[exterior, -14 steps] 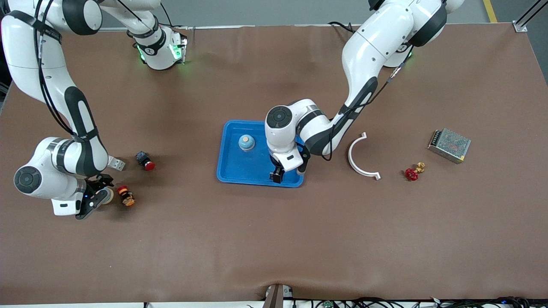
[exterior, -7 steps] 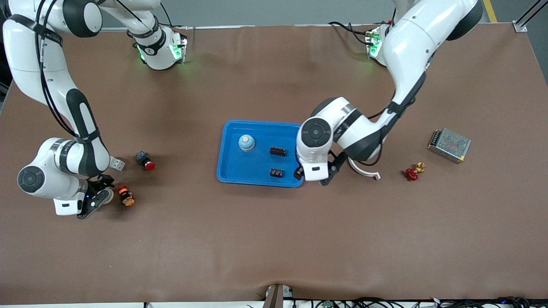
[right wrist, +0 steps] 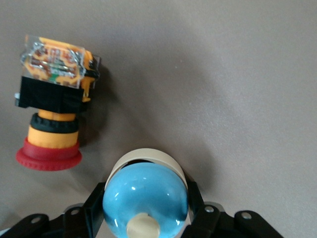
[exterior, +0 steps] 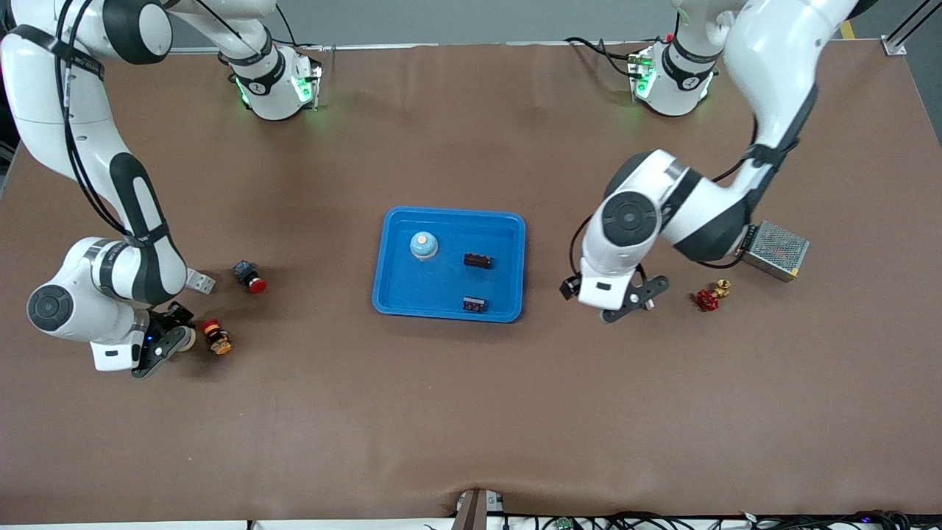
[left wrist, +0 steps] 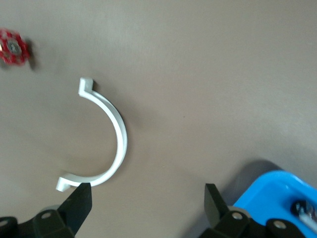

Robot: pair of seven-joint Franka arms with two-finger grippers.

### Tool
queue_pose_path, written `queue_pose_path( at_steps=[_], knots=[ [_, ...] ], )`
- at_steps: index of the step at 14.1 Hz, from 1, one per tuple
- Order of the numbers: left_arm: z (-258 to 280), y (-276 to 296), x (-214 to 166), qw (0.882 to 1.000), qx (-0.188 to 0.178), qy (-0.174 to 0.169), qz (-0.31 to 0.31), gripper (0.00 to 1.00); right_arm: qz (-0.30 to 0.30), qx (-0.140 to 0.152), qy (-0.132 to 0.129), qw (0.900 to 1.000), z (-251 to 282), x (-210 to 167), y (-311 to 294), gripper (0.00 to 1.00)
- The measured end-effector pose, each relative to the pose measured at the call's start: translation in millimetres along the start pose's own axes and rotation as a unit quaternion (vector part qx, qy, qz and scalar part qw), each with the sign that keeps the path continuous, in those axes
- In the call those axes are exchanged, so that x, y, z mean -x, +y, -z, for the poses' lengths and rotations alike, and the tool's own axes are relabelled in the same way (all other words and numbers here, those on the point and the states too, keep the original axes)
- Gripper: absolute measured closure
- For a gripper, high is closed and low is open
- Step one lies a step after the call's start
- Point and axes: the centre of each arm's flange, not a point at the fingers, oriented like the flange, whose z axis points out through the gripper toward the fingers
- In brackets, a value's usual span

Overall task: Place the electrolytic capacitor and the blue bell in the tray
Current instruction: 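Withdraw the left gripper while the right gripper lifts the second bell, then carry the second bell into the tray with the right gripper and release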

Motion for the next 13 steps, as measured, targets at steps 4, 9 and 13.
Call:
queue_pose_path(
  at_steps=[4,9,13],
  knots=[
    [74,-53,-34,0.99,0.002,0.037,-0.135,0.0,-0.005,-0.04,-0.007,0.999,44,-27,-2,0.31],
    [145,-134,-71,0.98,0.011,0.033,-0.198,0.0,-0.118,-0.054,-0.026,0.991,195,-121,-60,0.31],
    [177,-187,-97,0.974,0.031,0.042,-0.22,0.0,-0.231,-0.044,-0.026,0.972,220,-211,-157,0.31]
  ],
)
